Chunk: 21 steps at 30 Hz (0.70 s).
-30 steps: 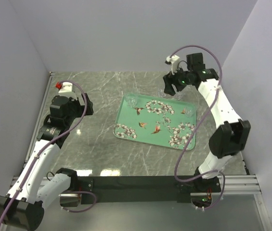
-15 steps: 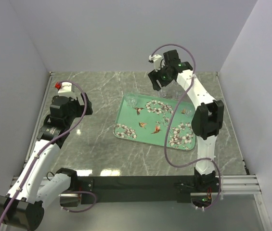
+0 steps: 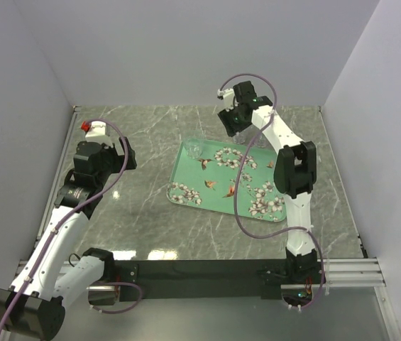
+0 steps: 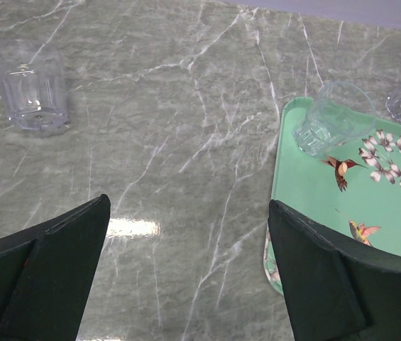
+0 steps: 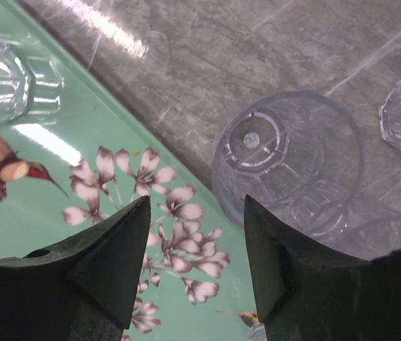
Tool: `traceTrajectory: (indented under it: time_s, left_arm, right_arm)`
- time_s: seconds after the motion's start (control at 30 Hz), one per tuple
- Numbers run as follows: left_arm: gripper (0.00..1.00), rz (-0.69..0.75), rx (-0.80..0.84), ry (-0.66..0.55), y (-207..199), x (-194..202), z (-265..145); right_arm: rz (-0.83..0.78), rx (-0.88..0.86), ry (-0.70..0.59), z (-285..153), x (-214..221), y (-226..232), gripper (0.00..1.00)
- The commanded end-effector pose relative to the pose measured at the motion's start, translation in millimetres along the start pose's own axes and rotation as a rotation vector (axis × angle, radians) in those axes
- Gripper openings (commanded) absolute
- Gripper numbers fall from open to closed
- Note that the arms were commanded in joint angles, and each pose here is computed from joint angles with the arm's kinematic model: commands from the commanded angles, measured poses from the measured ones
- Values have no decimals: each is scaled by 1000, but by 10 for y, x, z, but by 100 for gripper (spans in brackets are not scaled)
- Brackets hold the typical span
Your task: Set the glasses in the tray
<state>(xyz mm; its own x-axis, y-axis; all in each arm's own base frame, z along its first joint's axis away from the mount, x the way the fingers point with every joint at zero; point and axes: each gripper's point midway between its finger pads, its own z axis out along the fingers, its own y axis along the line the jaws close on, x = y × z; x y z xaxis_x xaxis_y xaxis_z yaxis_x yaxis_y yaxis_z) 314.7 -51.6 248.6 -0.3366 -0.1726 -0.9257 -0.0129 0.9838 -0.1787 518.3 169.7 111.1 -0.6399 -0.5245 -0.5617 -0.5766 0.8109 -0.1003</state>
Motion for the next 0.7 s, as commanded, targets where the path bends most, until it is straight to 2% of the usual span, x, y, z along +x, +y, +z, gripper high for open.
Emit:
traceTrajectory:
  time_s: [0.0, 0.2, 0.27, 0.3, 0.33, 0.43, 0.57, 0.67]
  left_arm:
    - [99, 15, -3, -29, 13, -74, -15]
    - [99, 16, -3, -25, 13, -60, -7]
    - [99, 15, -3, -28, 14, -71, -12]
    - [99, 16, -4, -26, 15, -67, -12]
    - [99, 14, -7, -27, 19, -68, -12]
    - [99, 10, -8, -34, 23, -74, -20]
    - [99, 11, -11, -37, 30, -76, -27]
    - [99, 10, -15, -38, 39, -82, -24]
  right_arm:
    - [3, 57, -74, -7, -265, -101, 61]
    - [-13, 70, -60, 128, -241, -135, 48]
    - [-18, 71, -55, 167, -227, -140, 41]
    - [-19, 76, -55, 170, -227, -158, 36]
    - [-25, 78, -57, 178, -235, -157, 26]
    - [-36, 81, -66, 179, -254, -167, 10]
    - [-54, 80, -80, 149, -295, -173, 0]
    - [-71, 77, -102, 83, -355, -172, 0]
